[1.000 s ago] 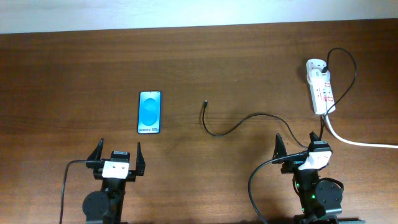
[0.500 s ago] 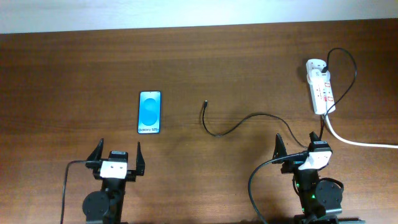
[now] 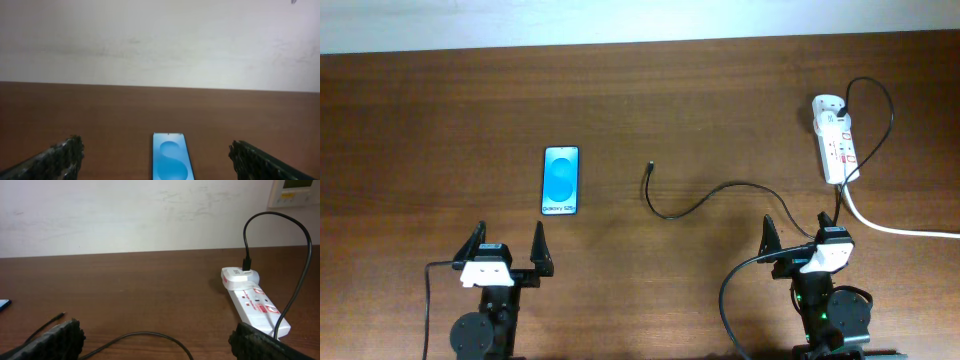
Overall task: Plug charger to phone and switch on socket
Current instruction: 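Open the left gripper and move it over the blue phone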
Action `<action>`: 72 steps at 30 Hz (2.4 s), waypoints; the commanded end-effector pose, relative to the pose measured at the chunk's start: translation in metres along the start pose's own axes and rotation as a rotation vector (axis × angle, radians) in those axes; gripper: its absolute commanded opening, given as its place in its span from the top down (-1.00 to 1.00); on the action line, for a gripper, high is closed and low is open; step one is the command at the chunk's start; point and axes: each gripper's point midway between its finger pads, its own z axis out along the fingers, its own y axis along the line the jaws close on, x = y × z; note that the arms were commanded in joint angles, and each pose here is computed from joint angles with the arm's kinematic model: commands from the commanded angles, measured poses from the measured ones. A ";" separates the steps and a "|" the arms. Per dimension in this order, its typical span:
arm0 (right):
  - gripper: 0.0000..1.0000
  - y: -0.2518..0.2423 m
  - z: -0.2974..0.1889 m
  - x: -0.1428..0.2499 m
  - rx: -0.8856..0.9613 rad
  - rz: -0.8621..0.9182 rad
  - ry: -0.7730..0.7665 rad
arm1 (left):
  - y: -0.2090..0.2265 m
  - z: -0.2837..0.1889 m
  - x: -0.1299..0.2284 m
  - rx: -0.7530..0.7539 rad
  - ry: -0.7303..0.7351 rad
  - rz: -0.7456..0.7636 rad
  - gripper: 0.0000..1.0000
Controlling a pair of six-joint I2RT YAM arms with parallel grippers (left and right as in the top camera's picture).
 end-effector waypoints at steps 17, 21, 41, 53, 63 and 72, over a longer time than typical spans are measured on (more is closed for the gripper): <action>-0.97 0.000 0.000 0.003 -0.001 0.003 0.006 | -0.005 0.013 -0.028 0.024 0.069 -0.014 -0.98; -0.97 0.000 0.000 0.003 -0.001 0.003 0.006 | -0.005 0.022 -0.029 0.022 0.119 -0.017 -0.99; -0.97 0.000 0.000 0.003 -0.001 0.003 0.006 | -0.013 0.095 -0.024 0.087 0.614 -0.025 -0.99; -0.96 0.000 0.000 0.003 -0.001 0.003 0.006 | -0.033 0.091 0.011 0.200 0.801 -0.100 -0.98; -0.97 0.000 0.000 0.003 -0.001 0.003 0.006 | -0.031 0.140 -0.044 0.115 0.990 -0.050 -0.99; -0.97 0.000 0.000 0.003 -0.001 0.003 0.006 | -0.047 0.164 0.048 0.093 1.287 0.056 -0.98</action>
